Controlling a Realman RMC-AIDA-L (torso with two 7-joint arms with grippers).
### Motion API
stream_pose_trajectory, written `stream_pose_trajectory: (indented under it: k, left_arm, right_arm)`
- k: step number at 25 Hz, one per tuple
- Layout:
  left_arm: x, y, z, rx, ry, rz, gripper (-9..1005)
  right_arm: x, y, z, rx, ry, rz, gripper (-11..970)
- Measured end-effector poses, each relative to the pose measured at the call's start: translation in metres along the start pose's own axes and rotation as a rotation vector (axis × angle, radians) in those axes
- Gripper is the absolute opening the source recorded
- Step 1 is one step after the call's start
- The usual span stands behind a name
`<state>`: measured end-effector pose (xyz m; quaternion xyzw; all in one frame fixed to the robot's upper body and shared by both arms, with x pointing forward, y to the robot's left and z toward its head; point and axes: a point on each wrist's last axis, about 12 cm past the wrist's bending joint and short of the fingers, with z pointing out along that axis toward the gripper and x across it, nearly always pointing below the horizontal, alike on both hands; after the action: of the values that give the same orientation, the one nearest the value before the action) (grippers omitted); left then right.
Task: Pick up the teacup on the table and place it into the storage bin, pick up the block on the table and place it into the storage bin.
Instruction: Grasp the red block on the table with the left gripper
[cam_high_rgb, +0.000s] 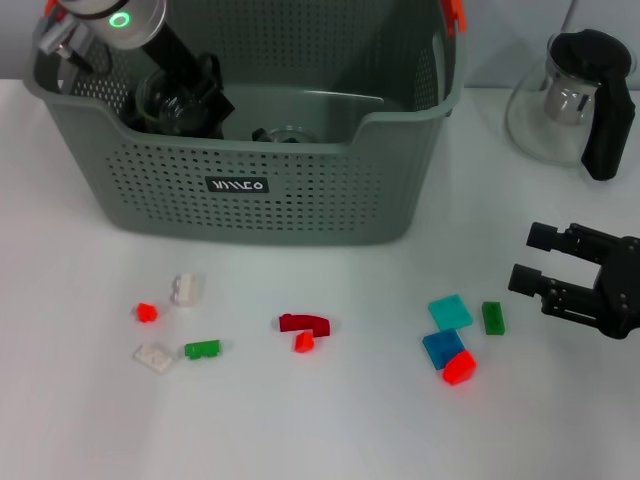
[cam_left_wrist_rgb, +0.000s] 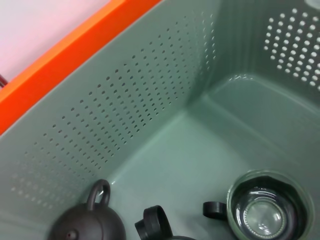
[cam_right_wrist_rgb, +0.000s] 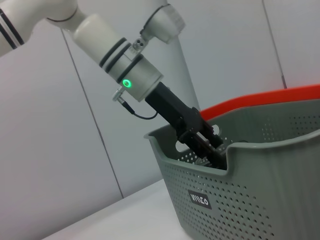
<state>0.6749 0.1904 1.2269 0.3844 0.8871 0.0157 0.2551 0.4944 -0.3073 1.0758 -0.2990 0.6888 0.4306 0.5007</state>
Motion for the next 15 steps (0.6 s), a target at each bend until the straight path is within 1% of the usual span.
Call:
stream_pose_trajectory:
  k: [6, 8, 10, 11, 13, 15]
  left_arm:
    - [0.0, -0.003, -0.025, -0.011, -0.04, 0.006, 652]
    - [0.001, -0.003, -0.035, -0.008, -0.063, -0.006, 651]
    - [0.003, -0.004, -0.052, 0.007, -0.143, -0.022, 651]
    - [0.005, -0.006, -0.062, 0.028, -0.213, -0.028, 650]
    - [0.014, -0.008, -0.077, 0.098, -0.354, -0.04, 649]
    - [0.024, -0.01, -0.085, 0.197, -0.497, -0.051, 649]
  right_arm:
    - [-0.001, -0.001, 0.001, -0.001, -0.003, -0.002, 759]
    - [-0.001, -0.001, 0.001, -0.001, -0.003, -0.003, 759]
    - [-0.002, -0.001, 0.001, -0.002, -0.004, -0.003, 759]
    - [-0.002, -0.001, 0.001, -0.002, -0.004, -0.003, 759]
    - [-0.001, -0.001, 0.001, -0.001, -0.004, -0.003, 759]
    - [-0.001, 0.0, 0.001, 0.0, -0.004, -0.003, 759]
